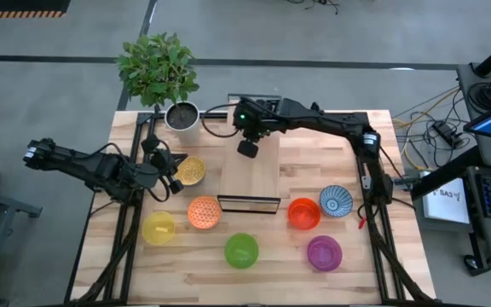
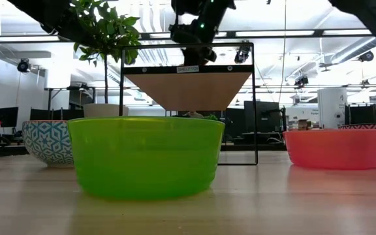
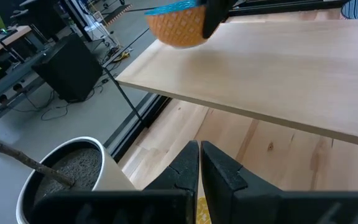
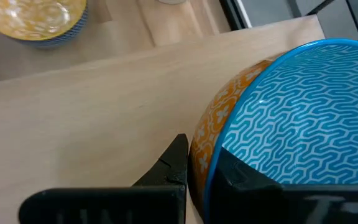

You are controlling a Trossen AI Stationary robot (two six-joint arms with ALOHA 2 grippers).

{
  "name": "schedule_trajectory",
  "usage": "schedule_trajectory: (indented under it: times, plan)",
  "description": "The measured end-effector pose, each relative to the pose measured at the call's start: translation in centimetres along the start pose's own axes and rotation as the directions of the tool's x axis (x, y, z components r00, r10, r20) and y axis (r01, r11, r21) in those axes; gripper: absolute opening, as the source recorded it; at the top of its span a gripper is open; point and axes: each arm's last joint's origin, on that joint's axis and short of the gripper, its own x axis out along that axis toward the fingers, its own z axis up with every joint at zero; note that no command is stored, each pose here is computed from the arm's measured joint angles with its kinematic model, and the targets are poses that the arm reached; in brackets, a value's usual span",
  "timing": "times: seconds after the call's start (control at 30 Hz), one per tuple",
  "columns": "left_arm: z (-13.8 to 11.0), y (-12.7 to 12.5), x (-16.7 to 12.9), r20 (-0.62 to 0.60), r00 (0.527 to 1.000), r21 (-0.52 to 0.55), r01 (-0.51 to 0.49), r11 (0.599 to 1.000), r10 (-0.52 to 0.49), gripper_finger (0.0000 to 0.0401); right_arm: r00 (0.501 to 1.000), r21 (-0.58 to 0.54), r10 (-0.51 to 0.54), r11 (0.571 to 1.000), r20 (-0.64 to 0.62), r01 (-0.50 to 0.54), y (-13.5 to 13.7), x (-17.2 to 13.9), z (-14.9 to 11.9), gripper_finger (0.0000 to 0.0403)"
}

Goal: Place and stack bowls onto a shelf
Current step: Put the light blue patterned bowl on the shelf

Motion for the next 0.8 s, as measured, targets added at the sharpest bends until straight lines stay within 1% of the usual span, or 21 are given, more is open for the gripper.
schedule_trajectory:
  times: [0.2, 0.7, 0.8]
  plan:
    - [0.0, 0.0, 0.0, -0.001, 1.0, 0.001, 0.0, 1.0, 0.0, 0.0, 0.999, 0.006, -0.026, 1.0, -0.038, 0.026, -0.5, 1.5, -0.1, 0.0022]
    - [0.0, 0.0, 0.0, 0.0, 1.0, 0.001, 0.0, 1.0, 0.0, 0.0, 0.999, 0.004, -0.026, 1.0, -0.043, 0.027, -0.8, 1.6, -0.2, 0.0029]
    - [0.0, 0.0, 0.0, -0.001, 1.0, 0.0, 0.0, 1.0, 0.0, 0.0, 0.999, 0.012, -0.026, 1.0, -0.044, 0.027, -0.8, 1.6, -0.2, 0.0041]
